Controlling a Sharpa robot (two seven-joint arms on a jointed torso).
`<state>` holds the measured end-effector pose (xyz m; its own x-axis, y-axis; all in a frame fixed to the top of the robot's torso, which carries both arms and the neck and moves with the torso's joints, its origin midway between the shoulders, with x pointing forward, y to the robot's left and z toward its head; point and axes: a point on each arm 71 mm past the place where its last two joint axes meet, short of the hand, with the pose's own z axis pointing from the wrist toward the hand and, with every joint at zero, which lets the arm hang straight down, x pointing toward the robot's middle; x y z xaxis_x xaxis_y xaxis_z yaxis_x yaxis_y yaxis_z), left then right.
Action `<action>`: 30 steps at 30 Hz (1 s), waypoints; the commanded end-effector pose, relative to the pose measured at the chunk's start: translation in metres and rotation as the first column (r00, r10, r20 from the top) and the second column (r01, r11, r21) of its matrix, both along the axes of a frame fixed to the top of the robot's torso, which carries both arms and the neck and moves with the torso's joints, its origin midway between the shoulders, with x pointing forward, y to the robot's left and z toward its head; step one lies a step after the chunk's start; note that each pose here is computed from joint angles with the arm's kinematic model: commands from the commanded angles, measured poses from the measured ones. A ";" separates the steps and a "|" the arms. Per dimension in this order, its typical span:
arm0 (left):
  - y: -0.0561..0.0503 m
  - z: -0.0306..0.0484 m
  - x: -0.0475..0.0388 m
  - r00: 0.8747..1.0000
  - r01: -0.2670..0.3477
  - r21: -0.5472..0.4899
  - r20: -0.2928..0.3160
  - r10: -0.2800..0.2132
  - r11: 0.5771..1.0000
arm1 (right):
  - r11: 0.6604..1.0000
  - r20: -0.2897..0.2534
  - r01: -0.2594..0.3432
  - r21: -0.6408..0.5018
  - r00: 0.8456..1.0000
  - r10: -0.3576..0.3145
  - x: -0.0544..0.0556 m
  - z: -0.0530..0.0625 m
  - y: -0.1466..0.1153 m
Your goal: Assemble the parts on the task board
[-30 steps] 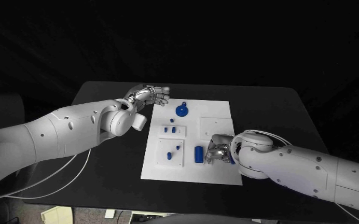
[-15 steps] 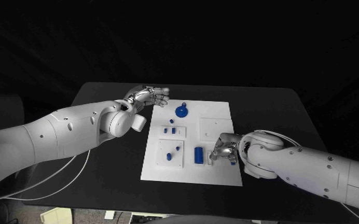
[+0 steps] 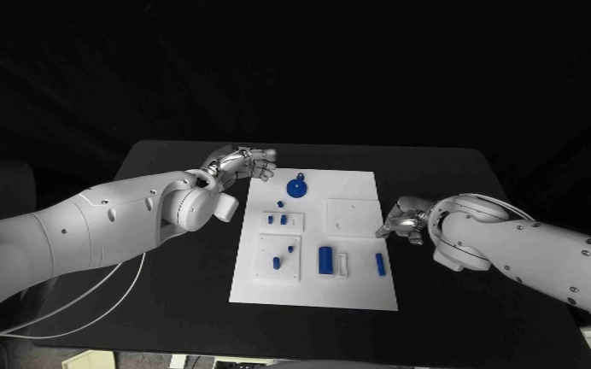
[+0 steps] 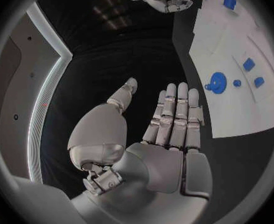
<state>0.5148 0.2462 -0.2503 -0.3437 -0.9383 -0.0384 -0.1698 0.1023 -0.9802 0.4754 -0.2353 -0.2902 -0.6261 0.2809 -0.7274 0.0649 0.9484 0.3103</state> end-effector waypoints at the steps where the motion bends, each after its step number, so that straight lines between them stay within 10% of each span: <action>1: -0.002 0.0009 -0.0003 1.000 0.012 -0.013 0.001 -0.012 1.000 | 0.993 -0.062 -0.054 -0.107 0.997 0.047 -0.002 -0.006 -0.003; 30: 0.000 0.0010 -0.0008 1.000 0.012 -0.013 0.000 -0.012 1.000 | 0.975 -0.067 -0.127 -0.183 0.991 0.117 -0.023 -0.045 0.019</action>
